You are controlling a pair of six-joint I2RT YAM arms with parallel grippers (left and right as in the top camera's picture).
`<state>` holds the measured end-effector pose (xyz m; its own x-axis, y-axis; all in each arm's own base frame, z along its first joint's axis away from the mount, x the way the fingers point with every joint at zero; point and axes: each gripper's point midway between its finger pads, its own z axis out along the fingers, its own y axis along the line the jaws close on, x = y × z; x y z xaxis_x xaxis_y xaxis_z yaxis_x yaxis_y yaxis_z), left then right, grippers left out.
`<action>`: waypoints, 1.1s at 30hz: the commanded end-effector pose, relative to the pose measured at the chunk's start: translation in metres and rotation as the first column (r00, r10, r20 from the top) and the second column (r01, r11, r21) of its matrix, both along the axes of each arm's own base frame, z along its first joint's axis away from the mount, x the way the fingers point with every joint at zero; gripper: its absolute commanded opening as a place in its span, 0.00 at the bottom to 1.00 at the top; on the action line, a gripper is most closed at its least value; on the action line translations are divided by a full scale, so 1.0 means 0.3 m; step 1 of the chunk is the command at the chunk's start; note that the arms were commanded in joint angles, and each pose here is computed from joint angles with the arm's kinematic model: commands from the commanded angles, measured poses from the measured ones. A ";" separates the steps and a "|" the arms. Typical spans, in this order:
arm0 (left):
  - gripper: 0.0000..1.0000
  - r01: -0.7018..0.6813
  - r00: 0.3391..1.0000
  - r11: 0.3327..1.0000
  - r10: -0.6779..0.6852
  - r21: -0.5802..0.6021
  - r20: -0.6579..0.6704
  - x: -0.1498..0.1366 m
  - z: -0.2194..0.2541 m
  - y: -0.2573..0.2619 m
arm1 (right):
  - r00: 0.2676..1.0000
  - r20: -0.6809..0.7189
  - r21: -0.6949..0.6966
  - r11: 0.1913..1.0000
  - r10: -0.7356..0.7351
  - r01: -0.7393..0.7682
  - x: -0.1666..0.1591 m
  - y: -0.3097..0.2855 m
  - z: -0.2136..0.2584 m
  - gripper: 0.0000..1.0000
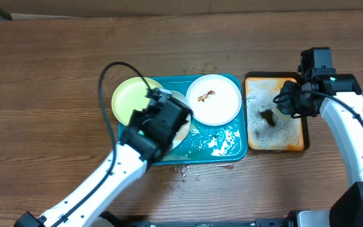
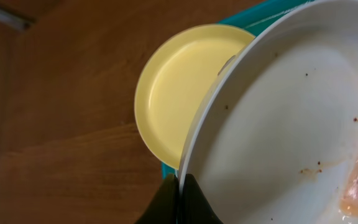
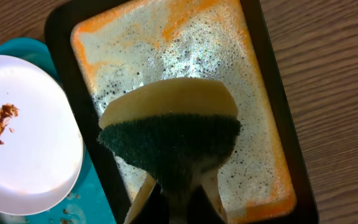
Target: Clean dirty plates on tray and stack at the side
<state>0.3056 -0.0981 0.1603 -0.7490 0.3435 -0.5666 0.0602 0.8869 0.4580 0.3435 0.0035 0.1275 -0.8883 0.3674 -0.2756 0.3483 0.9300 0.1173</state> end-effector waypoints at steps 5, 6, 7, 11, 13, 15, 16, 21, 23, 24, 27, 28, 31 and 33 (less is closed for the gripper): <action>0.04 0.012 0.972 0.977 -0.062 0.214 0.228 0.001 0.154 -0.082 | 1.000 0.005 0.003 1.000 0.006 -0.006 0.003 0.000 0.002 0.04; 0.04 0.020 0.969 0.971 -0.078 0.239 0.236 -0.004 0.158 -0.094 | 1.000 0.004 0.003 1.000 0.005 -0.005 0.002 0.000 0.002 0.04; 0.04 0.026 0.966 0.964 -0.093 0.264 0.243 -0.009 0.162 -0.106 | 1.000 0.002 0.003 1.000 0.005 -0.005 0.001 0.000 0.002 0.04; 0.04 0.018 0.951 0.936 -0.124 0.351 0.282 -0.020 0.181 -0.131 | 1.000 0.002 0.003 1.000 0.005 -0.005 0.001 0.000 0.002 0.04; 0.04 0.012 0.947 0.925 -0.132 0.380 0.292 -0.022 0.183 -0.139 | 1.000 0.001 0.003 1.000 0.005 -0.005 0.000 0.000 0.002 0.04; 0.04 0.012 0.947 0.921 -0.135 0.390 0.290 -0.021 0.176 -0.144 | 1.000 0.002 0.004 1.000 0.005 -0.005 0.001 0.000 0.002 0.04; 0.04 0.013 0.948 0.919 -0.136 0.394 0.287 -0.020 0.172 -0.145 | 1.000 0.002 0.003 1.000 0.005 -0.005 0.001 0.000 0.002 0.04; 0.04 0.005 0.944 0.923 -0.131 0.385 0.302 -0.015 0.177 -0.150 | 1.000 0.002 0.003 1.000 0.005 -0.005 0.001 0.000 0.002 0.04; 0.04 0.004 0.943 0.924 -0.130 0.382 0.305 -0.014 0.177 -0.151 | 1.000 0.002 0.003 1.000 0.005 -0.005 0.001 0.000 0.002 0.04; 0.04 0.003 0.943 0.925 -0.129 0.380 0.306 -0.014 0.178 -0.152 | 1.000 0.002 0.003 1.000 0.005 -0.005 0.001 0.000 0.002 0.04; 0.04 0.004 0.943 0.927 -0.128 0.374 0.306 -0.014 0.176 -0.153 | 1.000 0.008 0.000 1.000 0.027 -0.027 0.006 0.002 0.003 0.04; 0.04 0.002 0.944 0.927 -0.126 0.374 0.306 -0.013 0.176 -0.151 | 0.999 0.011 -0.003 0.999 0.038 -0.038 0.009 0.002 0.003 0.04; 0.04 0.002 0.950 0.940 -0.109 0.342 0.293 -0.008 0.163 -0.142 | 0.995 0.019 0.000 0.995 0.102 -0.102 0.019 0.016 -0.002 0.04; 0.04 0.023 0.961 0.956 -0.101 0.291 0.256 -0.004 0.144 -0.139 | 0.989 0.017 0.017 0.989 0.149 -0.149 0.024 0.033 -0.012 0.04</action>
